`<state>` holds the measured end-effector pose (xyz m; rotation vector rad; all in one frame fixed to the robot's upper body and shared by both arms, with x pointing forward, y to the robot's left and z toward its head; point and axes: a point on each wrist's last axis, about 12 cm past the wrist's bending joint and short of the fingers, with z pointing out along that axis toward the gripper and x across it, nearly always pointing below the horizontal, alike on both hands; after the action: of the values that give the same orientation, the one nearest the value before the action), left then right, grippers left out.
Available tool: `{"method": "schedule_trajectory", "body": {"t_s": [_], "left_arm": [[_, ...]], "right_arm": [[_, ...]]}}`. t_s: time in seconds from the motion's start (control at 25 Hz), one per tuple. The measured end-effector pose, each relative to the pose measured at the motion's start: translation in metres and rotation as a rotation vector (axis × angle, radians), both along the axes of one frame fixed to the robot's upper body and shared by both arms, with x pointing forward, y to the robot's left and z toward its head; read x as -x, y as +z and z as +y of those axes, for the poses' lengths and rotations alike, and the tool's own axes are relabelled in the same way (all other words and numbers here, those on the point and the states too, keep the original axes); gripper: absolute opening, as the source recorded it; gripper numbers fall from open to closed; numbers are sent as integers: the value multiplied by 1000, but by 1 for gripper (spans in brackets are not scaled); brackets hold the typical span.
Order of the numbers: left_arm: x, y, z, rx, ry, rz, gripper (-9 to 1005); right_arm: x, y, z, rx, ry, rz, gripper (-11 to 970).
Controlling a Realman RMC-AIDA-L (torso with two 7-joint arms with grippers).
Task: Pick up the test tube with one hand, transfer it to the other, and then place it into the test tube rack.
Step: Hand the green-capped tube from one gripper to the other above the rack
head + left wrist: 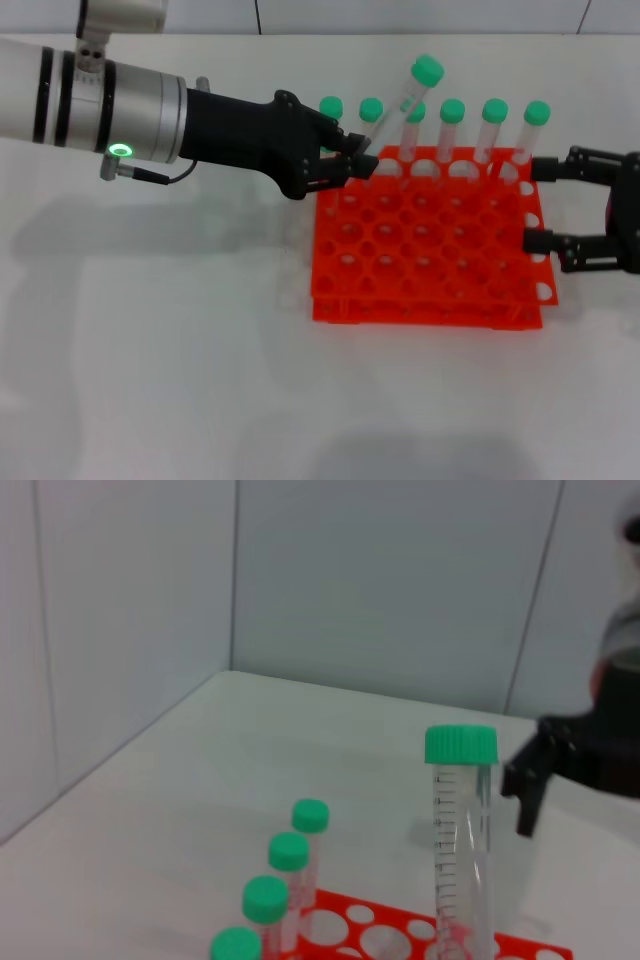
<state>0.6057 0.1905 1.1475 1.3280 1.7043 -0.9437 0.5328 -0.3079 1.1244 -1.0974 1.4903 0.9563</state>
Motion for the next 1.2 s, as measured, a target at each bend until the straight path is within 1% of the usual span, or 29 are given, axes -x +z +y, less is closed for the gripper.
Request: {"method": "schedule_trajectory", "body": {"t_s": [0.28, 0.4, 0.48, 0.6, 0.64, 0.72, 0.92, 1.2], "left_arm": [[-3, -7, -13, -48, -42, 0, 190], [-5, -8, -17, -65, -40, -12, 190], [-6, -8, -21, -72, -45, -20, 190], [-7, -8, -24, -80, -53, -32, 190], [-7, -8, -24, -82, -54, -35, 190], [-7, -9, -25, -85, -57, -45, 190], [-7, -8, -25, -83, -62, -59, 191], [-8, -8, -24, -80, -63, -68, 191]], "right_arm": [[-20, 25, 1, -60, -6, 88, 844], [-26, 30, 6, -119, -15, 108, 844], [-28, 30, 12, -164, -20, 108, 843], [-30, 23, 22, -224, -55, 104, 843], [-31, 17, 28, -250, -86, 99, 843], [-31, 10, 35, -274, -110, 89, 842], [-28, -6, 52, -341, -142, 42, 841], [-22, -19, 64, -350, -156, -16, 806]]}}
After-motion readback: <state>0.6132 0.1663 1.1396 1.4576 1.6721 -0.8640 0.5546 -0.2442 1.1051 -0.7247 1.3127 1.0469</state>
